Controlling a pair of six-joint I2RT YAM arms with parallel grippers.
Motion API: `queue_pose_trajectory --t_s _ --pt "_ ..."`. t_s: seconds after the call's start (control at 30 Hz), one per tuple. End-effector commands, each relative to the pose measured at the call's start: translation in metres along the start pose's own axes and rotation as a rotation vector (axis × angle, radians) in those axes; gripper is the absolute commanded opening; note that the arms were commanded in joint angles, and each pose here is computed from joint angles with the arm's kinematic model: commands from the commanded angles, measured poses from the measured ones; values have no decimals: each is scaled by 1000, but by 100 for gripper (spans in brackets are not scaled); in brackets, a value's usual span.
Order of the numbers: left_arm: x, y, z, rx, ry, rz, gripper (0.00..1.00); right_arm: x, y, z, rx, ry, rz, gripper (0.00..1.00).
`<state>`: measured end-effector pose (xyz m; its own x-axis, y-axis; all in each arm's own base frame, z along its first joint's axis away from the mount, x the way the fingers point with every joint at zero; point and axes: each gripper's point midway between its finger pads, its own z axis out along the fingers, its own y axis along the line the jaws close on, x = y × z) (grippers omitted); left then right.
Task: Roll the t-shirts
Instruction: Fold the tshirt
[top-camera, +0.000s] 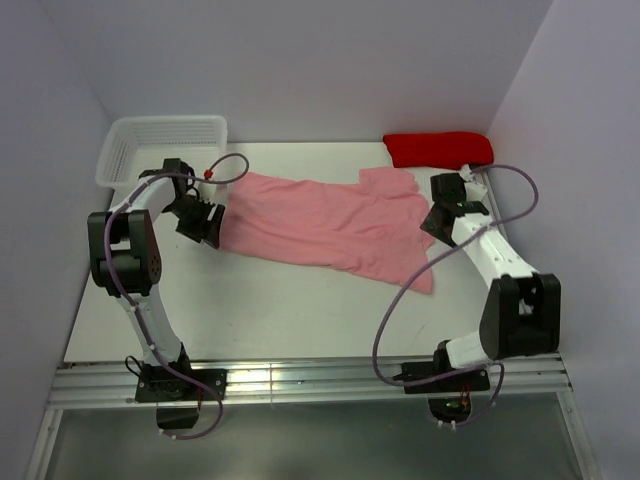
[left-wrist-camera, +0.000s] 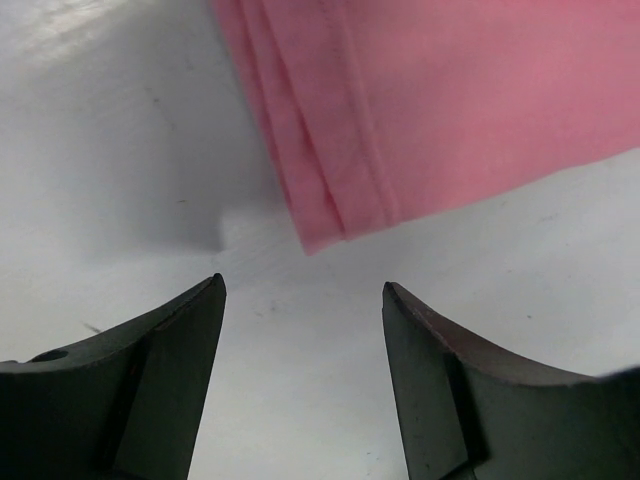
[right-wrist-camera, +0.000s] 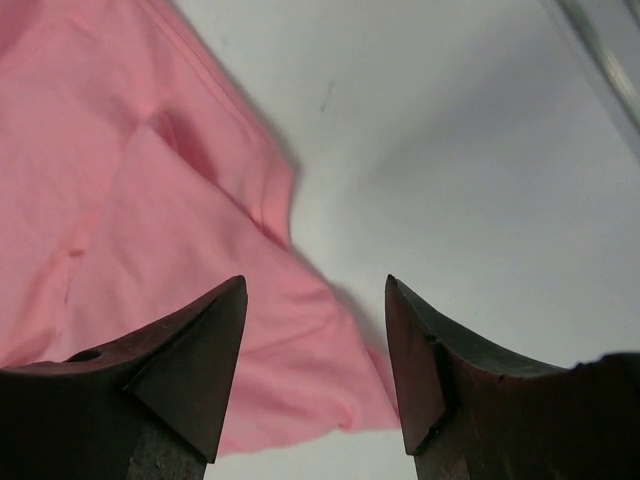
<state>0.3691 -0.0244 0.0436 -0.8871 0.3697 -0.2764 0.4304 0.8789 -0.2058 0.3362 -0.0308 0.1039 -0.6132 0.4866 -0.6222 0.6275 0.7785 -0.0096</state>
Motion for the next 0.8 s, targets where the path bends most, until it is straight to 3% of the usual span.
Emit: queue_pose_trajectory --t_s 0.0,0.17,0.5,0.77 --pt "-13 -19 -6 89 -70 38 70 28 -2 -22 -117 77 83 65" --pt "-16 -22 -4 139 -97 3 72 75 -7 -36 -204 184 147 65" --pt "-9 -12 5 142 -109 -61 73 114 -17 -57 -243 297 256 66" --pt "-10 -13 10 195 -122 -105 72 148 -24 -41 -202 365 328 68"
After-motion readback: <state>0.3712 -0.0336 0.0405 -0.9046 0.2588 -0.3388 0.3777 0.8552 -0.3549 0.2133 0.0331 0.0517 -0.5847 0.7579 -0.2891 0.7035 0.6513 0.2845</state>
